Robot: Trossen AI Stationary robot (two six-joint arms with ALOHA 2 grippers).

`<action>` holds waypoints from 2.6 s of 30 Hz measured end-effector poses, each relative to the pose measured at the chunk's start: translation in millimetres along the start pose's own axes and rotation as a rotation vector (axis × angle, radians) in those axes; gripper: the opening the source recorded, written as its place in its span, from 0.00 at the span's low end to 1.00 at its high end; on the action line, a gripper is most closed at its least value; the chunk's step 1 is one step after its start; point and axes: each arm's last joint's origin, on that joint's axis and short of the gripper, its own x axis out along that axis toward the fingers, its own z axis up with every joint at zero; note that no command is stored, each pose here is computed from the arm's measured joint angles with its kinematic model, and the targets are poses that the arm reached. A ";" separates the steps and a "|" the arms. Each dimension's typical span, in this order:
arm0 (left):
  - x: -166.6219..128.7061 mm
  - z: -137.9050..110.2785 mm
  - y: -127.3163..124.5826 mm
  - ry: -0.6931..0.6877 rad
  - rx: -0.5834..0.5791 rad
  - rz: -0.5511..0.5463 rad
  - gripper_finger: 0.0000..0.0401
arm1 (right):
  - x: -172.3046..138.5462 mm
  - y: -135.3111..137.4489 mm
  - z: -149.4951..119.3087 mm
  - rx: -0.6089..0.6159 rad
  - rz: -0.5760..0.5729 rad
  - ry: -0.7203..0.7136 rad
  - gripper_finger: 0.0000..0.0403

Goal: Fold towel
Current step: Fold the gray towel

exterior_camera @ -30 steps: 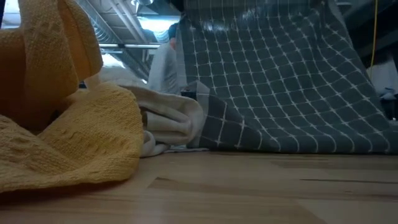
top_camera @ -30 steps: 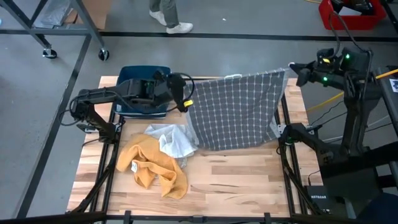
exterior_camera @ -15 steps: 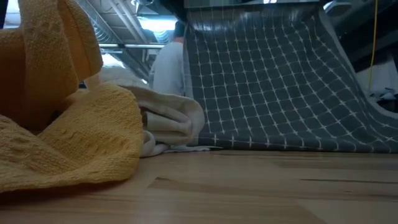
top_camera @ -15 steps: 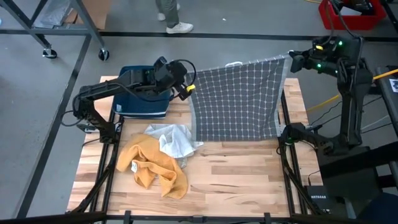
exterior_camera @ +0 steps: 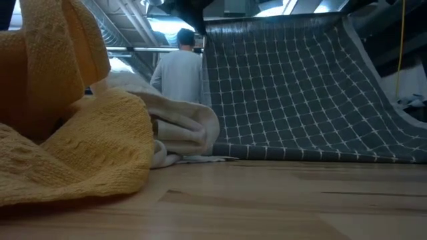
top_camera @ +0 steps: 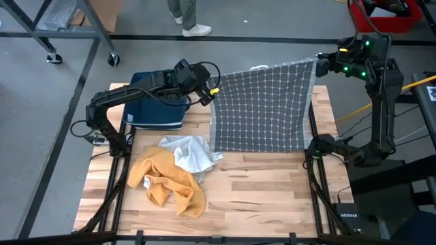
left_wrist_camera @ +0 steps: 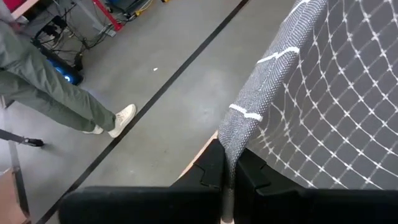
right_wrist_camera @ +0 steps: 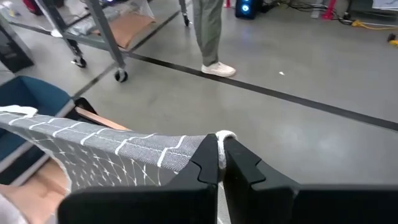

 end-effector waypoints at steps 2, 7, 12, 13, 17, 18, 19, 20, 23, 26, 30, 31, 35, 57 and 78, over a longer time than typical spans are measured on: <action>0.5 -0.3 -0.1 0.004 0.003 -0.003 0.00 | 0.5 -0.2 -0.5 -0.017 -0.001 0.007 0.02; 1.3 -0.1 1.1 0.003 0.021 -0.001 0.00 | 1.3 -1.1 -0.6 -0.032 -0.022 0.014 0.02; 1.3 -0.7 0.7 0.009 0.023 -0.018 0.00 | 3.0 -1.6 -2.6 -0.022 -0.022 0.042 0.01; 1.2 -1.1 0.5 0.012 0.026 -0.023 0.00 | 2.8 -1.4 -3.5 -0.018 -0.021 0.050 0.01; 1.2 -1.9 0.2 0.021 0.013 -0.035 0.00 | 0.8 -0.6 -4.9 0.024 -0.022 0.055 0.01; 1.2 -2.4 0.0 0.026 0.012 -0.041 0.00 | 0.2 -0.4 -5.1 0.023 -0.024 0.054 0.01; 1.1 -3.0 -0.4 0.031 0.014 -0.055 0.00 | -0.6 -0.2 -5.3 0.024 -0.028 0.053 0.01; 1.1 -3.4 -0.8 0.036 0.016 -0.071 0.00 | -0.8 -0.1 -5.9 0.027 -0.030 0.058 0.01; -1.1 -3.6 -5.1 0.036 0.020 -0.124 0.00 | -1.0 0.7 -11.4 0.054 -0.030 0.116 0.01; -3.9 -5.1 -9.3 0.044 0.037 -0.139 0.00 | -1.4 3.2 -17.1 0.061 -0.033 0.178 0.01; -8.1 -10.1 -14.4 0.080 0.075 -0.156 0.00 | -2.2 6.3 -24.7 0.048 -0.034 0.265 0.01; -9.2 -11.7 -15.6 0.094 0.082 -0.159 0.00 | -2.4 7.5 -26.1 0.048 -0.026 0.280 0.01; -9.8 -15.9 -24.3 0.130 0.097 -0.188 0.00 | -3.3 11.3 -31.0 0.047 0.002 0.336 0.01; -20.1 -39.0 -87.3 0.273 0.215 -0.328 0.00 | -22.8 24.6 -114.4 0.150 0.057 0.488 0.01; 18.6 -74.7 -160.8 0.458 0.372 -0.318 0.00 | -63.7 39.3 -166.5 0.231 0.044 0.337 0.01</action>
